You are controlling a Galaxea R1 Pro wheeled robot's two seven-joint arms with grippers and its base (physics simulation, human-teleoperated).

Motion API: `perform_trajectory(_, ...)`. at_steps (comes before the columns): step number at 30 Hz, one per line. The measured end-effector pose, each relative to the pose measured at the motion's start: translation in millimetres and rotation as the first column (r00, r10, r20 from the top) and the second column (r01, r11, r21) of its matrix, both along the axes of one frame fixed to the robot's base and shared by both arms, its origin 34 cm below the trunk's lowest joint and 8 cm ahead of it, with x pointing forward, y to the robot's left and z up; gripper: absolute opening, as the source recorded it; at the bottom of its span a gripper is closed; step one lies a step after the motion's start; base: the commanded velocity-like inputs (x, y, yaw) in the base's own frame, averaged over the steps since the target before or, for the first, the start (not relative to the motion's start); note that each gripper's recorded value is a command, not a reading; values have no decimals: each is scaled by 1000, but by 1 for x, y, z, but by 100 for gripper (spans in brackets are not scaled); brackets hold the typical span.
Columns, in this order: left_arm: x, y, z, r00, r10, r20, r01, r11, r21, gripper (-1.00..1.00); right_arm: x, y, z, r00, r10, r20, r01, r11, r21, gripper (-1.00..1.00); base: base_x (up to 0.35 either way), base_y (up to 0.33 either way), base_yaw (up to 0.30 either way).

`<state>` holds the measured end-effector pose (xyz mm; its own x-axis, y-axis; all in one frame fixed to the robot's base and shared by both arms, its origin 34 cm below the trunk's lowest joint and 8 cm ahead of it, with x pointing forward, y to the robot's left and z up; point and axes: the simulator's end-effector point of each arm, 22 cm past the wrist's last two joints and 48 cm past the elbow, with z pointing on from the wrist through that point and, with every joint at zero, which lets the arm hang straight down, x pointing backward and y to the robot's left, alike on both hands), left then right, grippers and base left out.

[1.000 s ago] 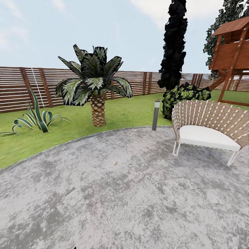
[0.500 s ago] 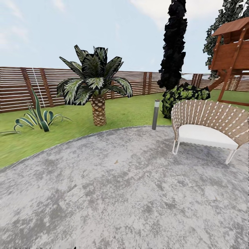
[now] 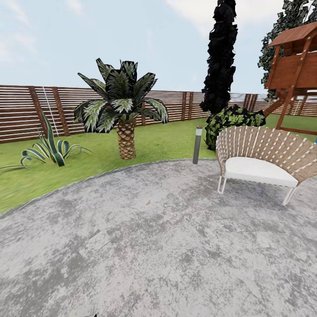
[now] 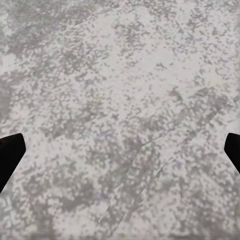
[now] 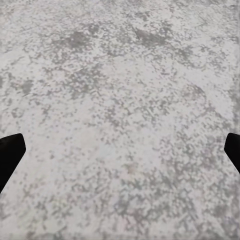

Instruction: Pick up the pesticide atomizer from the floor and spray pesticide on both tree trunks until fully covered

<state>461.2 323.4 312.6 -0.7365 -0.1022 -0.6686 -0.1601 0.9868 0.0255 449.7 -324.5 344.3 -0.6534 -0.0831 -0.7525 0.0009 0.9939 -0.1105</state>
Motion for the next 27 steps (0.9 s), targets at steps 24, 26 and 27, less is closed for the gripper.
perform_trajectory(24, -1, 0, -1, 1000, 0, -4, 0, 1000, -1, 100, 0, 0, 0, 1000, 0, -1, 0, 1000, 0, 100, -272, 0, 0)
perform_trajectory(26, -1, 0, -1, 1000, 0, -4, 0, 1000, -1, 100, 0, 0, 0, 1000, 0, -1, 0, 1000, 0, 100, -337, 0, 0)
perform_trajectory(27, -1, 0, -1, 1000, 0, -4, 0, 1000, -1, 100, 0, 0, 0, 1000, 0, -1, 0, 1000, 0, 100, -337, 0, 0)
